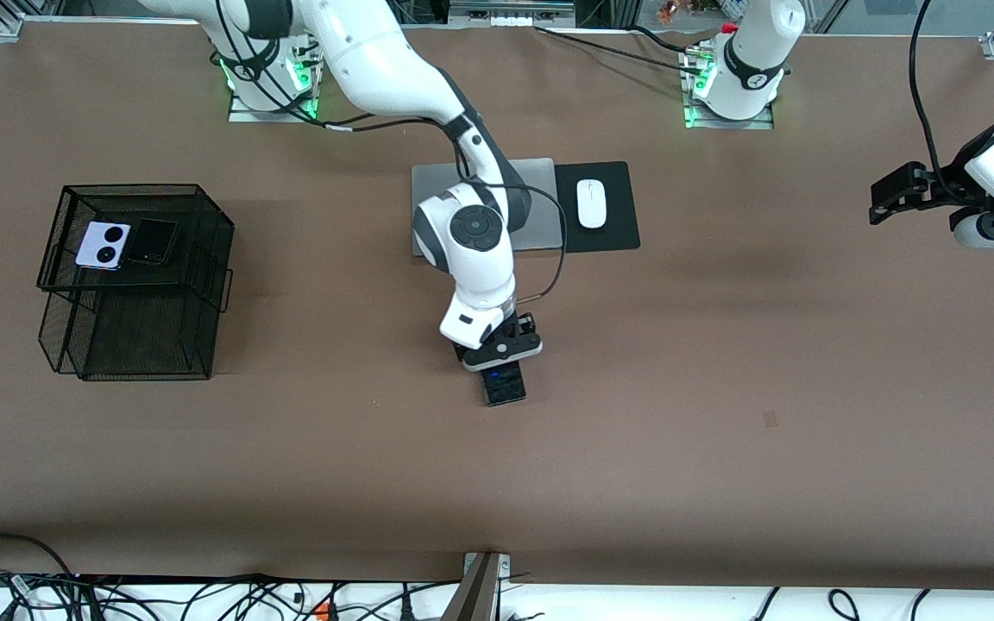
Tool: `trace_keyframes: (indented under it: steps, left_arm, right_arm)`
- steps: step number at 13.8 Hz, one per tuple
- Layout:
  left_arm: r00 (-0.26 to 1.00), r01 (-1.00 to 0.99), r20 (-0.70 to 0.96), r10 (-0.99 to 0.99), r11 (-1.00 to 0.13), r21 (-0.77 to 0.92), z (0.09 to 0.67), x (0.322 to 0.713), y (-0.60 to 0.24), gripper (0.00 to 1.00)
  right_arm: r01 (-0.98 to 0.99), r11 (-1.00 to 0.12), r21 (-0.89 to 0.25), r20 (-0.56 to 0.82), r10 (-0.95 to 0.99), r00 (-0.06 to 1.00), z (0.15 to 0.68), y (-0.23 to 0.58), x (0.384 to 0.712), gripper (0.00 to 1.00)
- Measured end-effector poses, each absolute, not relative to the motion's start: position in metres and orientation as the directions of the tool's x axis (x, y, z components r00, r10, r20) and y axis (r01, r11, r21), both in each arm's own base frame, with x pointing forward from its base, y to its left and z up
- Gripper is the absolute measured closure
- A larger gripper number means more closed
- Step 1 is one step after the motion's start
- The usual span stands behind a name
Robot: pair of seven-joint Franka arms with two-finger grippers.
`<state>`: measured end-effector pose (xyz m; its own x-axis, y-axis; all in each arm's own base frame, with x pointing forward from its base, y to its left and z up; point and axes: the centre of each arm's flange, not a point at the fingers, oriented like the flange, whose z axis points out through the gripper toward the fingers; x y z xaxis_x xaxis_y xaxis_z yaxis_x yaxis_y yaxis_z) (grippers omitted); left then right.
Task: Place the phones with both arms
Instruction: 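Lift and carry the slab phone to the mesh basket with the right gripper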
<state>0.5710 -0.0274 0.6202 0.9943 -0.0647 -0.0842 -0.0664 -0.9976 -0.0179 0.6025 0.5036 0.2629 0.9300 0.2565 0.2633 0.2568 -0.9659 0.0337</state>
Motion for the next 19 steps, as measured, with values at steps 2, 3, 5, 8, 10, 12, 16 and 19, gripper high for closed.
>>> trace_keyframes:
  steps: [2,3,5,8,10,12,16,19]
  left_arm:
    - [0.994,-0.066,-0.084,-0.064,-0.998,-0.018,0.620,0.571,-0.027,0.00]
    - [0.994,-0.066,-0.084,-0.064,-0.998,-0.018,0.620,0.571,-0.027,0.00]
    - [0.994,-0.065,-0.084,-0.064,-0.998,-0.018,0.620,0.571,-0.027,0.00]
    - [0.994,-0.065,-0.084,-0.063,-0.998,-0.018,0.620,0.571,-0.027,0.00]
    - [0.994,-0.066,-0.083,-0.064,-0.998,-0.017,0.621,0.571,-0.027,0.00]
    - [0.994,-0.068,-0.082,-0.067,-0.998,-0.016,0.621,0.570,-0.029,0.00]
    - [0.995,-0.070,-0.068,-0.068,-0.997,-0.016,0.627,0.570,-0.030,0.00]
    - [0.996,-0.069,-0.066,-0.068,-0.997,-0.016,0.628,0.570,-0.030,0.00]
  right_arm:
    - [0.238,-0.970,0.055,0.202,0.245,0.948,0.327,0.472,0.614,0.20]
    - [0.230,-0.971,0.064,0.171,0.237,0.956,0.358,0.449,0.621,0.20]
    - [0.204,-0.977,0.067,0.107,0.210,0.972,0.411,0.390,0.637,0.20]
    - [0.171,-0.982,0.083,0.000,0.172,0.985,0.459,0.280,0.655,0.20]
    - [0.142,-0.986,0.091,-0.057,0.137,0.989,0.468,0.216,0.657,0.20]
    - [0.116,-0.989,0.087,-0.110,0.106,0.988,0.459,0.162,0.653,0.20]
    - [0.120,-0.988,0.099,-0.135,0.106,0.985,0.432,0.045,0.644,0.20]
    - [0.182,-0.973,0.144,-0.057,0.176,0.983,0.409,-0.018,0.643,0.20]
